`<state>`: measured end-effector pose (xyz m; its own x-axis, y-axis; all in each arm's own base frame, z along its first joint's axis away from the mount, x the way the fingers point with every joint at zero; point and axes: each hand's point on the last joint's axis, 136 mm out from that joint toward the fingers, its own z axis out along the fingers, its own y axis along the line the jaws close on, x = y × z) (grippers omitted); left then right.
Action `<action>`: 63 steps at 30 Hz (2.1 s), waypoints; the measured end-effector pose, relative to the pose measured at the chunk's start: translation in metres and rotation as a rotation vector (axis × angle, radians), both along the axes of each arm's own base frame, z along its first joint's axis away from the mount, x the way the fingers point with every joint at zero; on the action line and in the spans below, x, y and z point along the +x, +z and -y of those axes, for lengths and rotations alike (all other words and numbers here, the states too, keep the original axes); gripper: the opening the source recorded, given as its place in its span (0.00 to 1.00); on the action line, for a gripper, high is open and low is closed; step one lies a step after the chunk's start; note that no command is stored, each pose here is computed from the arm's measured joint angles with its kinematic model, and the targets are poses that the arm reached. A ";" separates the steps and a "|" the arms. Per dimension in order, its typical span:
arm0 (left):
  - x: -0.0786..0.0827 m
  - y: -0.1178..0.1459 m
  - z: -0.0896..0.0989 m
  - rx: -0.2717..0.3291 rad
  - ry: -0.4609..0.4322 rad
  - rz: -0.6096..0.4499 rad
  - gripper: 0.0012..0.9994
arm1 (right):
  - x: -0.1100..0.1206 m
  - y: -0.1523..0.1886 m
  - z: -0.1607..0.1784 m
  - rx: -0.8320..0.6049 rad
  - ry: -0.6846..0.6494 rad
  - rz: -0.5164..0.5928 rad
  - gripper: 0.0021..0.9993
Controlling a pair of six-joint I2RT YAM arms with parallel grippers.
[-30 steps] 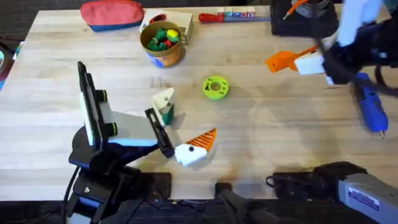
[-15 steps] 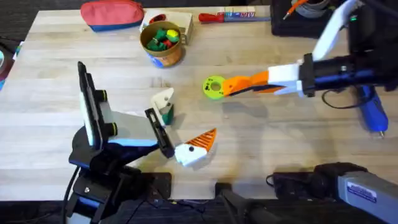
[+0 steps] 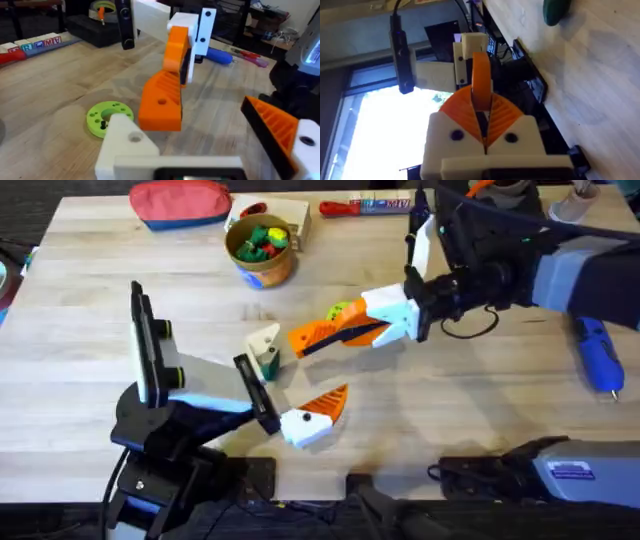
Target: Pick up the gripper from the table and insert it into the empty holder that is missing its gripper. Then pick up a screw, insert it into the mounting hole, and use the screwdriver to tighten it. Finally, clean up the table by picking up the vegetable and placing it into the bucket.
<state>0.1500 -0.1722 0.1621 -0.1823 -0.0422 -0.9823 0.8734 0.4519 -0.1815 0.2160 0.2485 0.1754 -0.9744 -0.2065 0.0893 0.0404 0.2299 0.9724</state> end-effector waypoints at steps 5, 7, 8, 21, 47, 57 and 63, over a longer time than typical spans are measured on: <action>0.000 0.000 0.000 -0.009 0.001 -0.018 0.99 | -0.004 0.005 -0.008 0.020 0.025 -0.011 0.00; 0.000 0.000 0.000 -0.012 0.001 -0.023 0.99 | -0.004 0.002 -0.013 -0.006 0.022 -0.018 0.00; 0.000 0.000 0.000 -0.012 0.001 -0.024 0.99 | -0.004 0.001 -0.014 -0.009 0.023 -0.011 0.00; 0.003 0.000 -0.002 -0.015 0.020 -0.030 0.99 | 0.009 -0.008 -0.034 -0.023 0.015 -0.012 0.00; 0.027 0.000 -0.019 -0.036 0.189 -0.065 0.99 | 0.024 -0.017 -0.091 -0.103 -0.095 0.099 0.00; 0.023 0.001 -0.014 -0.024 0.157 -0.042 0.99 | 0.018 -0.011 -0.089 -0.062 -0.042 0.130 0.22; 0.016 0.001 -0.009 -0.022 0.109 -0.040 0.99 | 0.008 -0.006 -0.089 -0.020 0.018 0.143 0.43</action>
